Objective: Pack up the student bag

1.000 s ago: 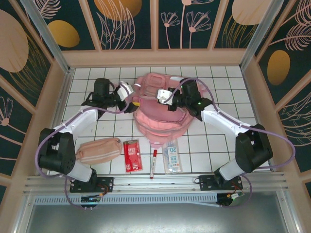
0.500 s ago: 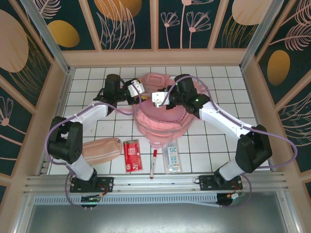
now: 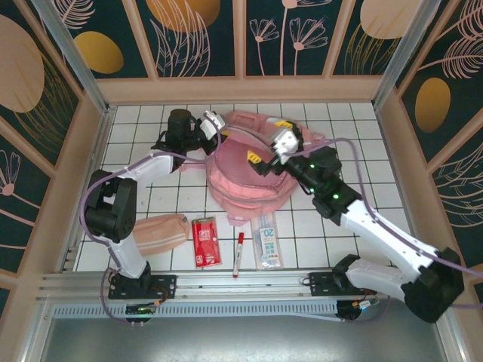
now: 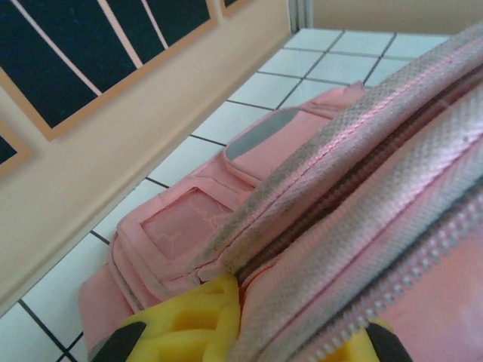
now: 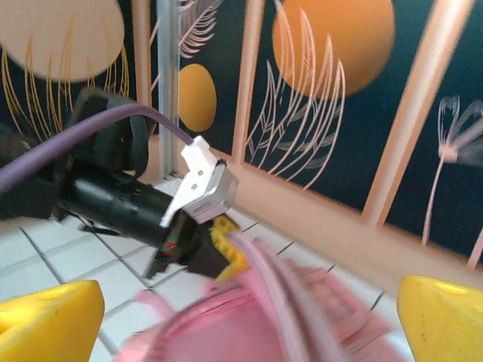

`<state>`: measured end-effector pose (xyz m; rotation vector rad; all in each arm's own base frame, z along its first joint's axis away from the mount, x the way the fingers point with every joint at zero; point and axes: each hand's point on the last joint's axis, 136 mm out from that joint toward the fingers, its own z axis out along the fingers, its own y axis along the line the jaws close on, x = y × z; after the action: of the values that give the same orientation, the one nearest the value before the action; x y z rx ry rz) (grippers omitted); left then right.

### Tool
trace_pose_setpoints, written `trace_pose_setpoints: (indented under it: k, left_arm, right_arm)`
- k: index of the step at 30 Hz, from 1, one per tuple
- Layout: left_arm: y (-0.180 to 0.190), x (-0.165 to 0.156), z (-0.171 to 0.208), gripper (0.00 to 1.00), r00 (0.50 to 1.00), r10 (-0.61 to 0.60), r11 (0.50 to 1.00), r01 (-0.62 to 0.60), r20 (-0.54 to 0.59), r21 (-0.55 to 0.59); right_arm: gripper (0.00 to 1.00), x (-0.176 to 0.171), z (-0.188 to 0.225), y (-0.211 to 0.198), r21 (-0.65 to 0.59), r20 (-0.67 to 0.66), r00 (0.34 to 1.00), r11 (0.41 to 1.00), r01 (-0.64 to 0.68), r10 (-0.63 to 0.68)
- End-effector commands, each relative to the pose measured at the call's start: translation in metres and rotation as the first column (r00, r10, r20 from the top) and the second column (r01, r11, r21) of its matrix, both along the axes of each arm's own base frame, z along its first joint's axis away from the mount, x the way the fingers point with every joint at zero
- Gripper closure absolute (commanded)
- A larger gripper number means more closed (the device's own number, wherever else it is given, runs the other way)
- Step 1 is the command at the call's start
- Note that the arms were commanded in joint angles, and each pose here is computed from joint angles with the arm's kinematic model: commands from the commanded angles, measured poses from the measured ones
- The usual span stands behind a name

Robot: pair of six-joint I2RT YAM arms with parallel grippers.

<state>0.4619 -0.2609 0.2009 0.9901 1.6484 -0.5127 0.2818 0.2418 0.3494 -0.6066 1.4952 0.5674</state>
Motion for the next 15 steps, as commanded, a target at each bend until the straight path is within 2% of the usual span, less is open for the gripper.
trace_pose_setpoints:
  k: [1,4,7,9,15]
  left_arm:
    - [-0.008,0.01,0.042,1.0,1.0,0.027,0.983,-0.027,-0.003,-0.181]
    - [-0.005,0.014,0.063,1.0,0.997,0.066,0.968,-0.055,0.039,-0.244]
    - [-0.004,0.019,0.081,1.0,0.994,0.086,0.956,-0.065,0.062,-0.286]
    - [-0.004,0.022,0.087,1.0,0.992,0.1,0.952,-0.073,0.075,-0.296]
    - [0.0,0.03,0.078,1.0,0.989,0.131,0.952,-0.107,0.068,-0.286]
  right_arm:
    - [0.01,-0.016,-0.1,-0.005,0.068,-0.554,0.832,0.995,0.071,-0.021]
    - [0.05,-0.046,-0.172,-0.002,0.02,-0.784,0.621,0.999,0.041,-0.01]
    - [0.09,-0.064,-0.232,-0.019,-0.109,-0.899,0.414,0.989,0.104,-0.143]
    - [0.1,-0.073,-0.252,-0.022,-0.178,-0.923,0.33,0.979,0.098,-0.2]
    - [0.12,-0.09,-0.289,-0.026,-0.345,-0.917,0.196,0.937,0.053,-0.348]
